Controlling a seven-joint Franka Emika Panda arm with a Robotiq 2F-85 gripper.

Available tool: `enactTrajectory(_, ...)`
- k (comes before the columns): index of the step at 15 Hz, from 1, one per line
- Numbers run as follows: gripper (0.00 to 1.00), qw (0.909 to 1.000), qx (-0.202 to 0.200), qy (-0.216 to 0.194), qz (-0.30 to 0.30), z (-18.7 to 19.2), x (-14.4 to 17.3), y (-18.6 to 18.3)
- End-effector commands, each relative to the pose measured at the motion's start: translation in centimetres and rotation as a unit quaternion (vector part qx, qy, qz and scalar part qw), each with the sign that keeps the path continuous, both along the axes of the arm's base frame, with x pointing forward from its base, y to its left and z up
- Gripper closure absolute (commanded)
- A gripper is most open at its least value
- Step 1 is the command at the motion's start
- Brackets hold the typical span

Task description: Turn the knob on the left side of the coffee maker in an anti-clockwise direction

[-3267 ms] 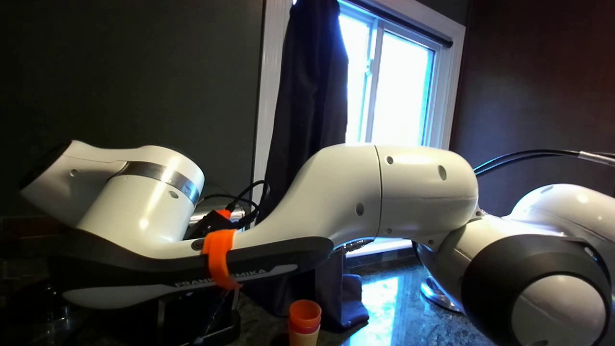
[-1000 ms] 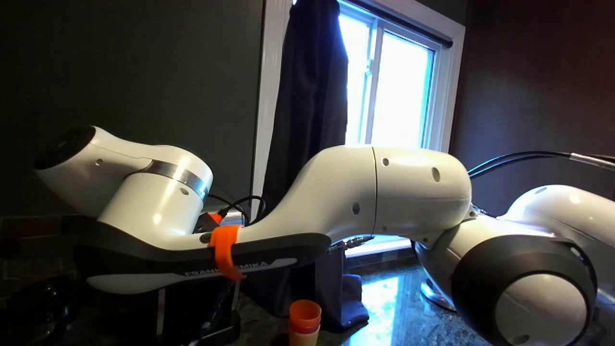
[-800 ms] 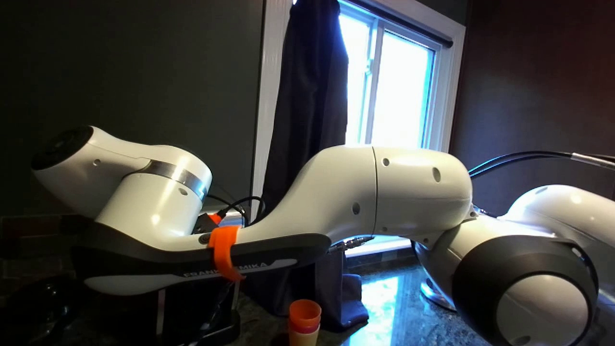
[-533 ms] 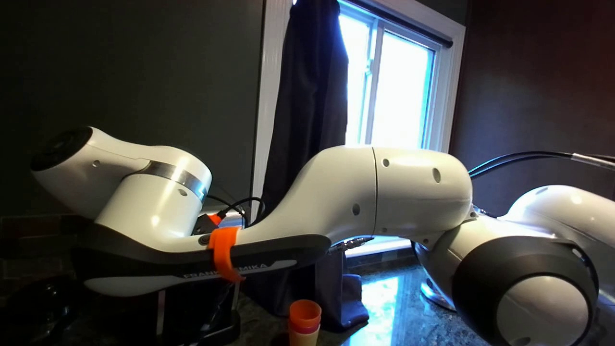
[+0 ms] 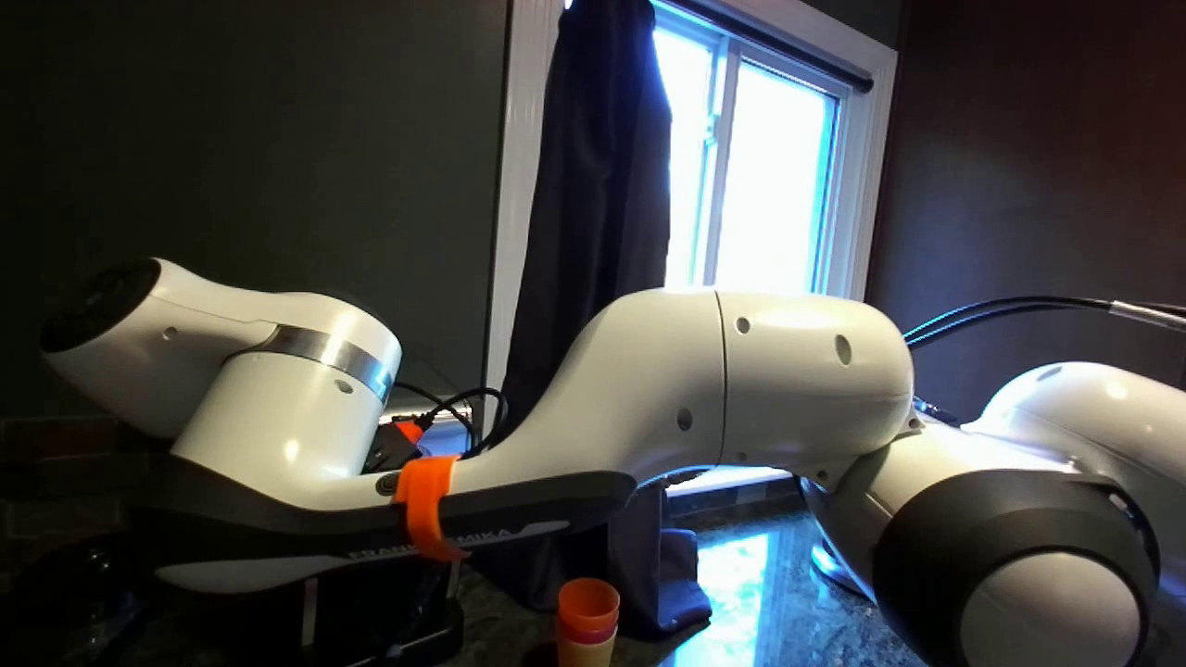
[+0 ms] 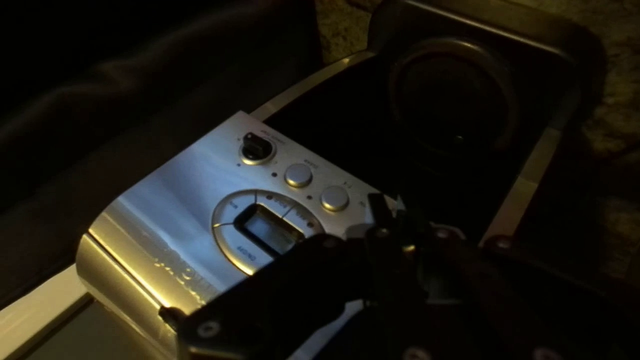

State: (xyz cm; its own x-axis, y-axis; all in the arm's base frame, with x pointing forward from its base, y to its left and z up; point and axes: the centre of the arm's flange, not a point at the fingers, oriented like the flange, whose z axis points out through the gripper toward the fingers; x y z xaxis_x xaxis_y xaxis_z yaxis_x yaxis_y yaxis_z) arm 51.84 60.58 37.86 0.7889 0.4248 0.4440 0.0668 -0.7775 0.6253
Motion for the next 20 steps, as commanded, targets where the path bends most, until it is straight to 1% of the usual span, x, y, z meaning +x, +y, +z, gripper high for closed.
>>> enactTrajectory(1,0.98,0.9976,-0.055,-0.039,0.012,-1.2,1.4,2.0)
enactTrajectory(5,0.98,0.9880,-0.131,-0.066,0.049,-3.3,0.7,2.3)
enactTrajectory(10,0.98,0.9662,-0.222,-0.102,0.081,-5.5,-0.1,2.4)
enactTrajectory(13,0.98,0.9500,-0.272,-0.121,0.093,-6.8,-0.3,2.3)
enactTrajectory(16,0.98,0.9308,-0.322,-0.138,0.104,-8.4,-0.4,2.0)
enactTrajectory(18,0.98,0.9169,-0.354,-0.148,0.112,-9.4,-0.6,1.9)
enactTrajectory(20,0.98,0.9008,-0.386,-0.158,0.119,-10.4,-0.7,1.7)
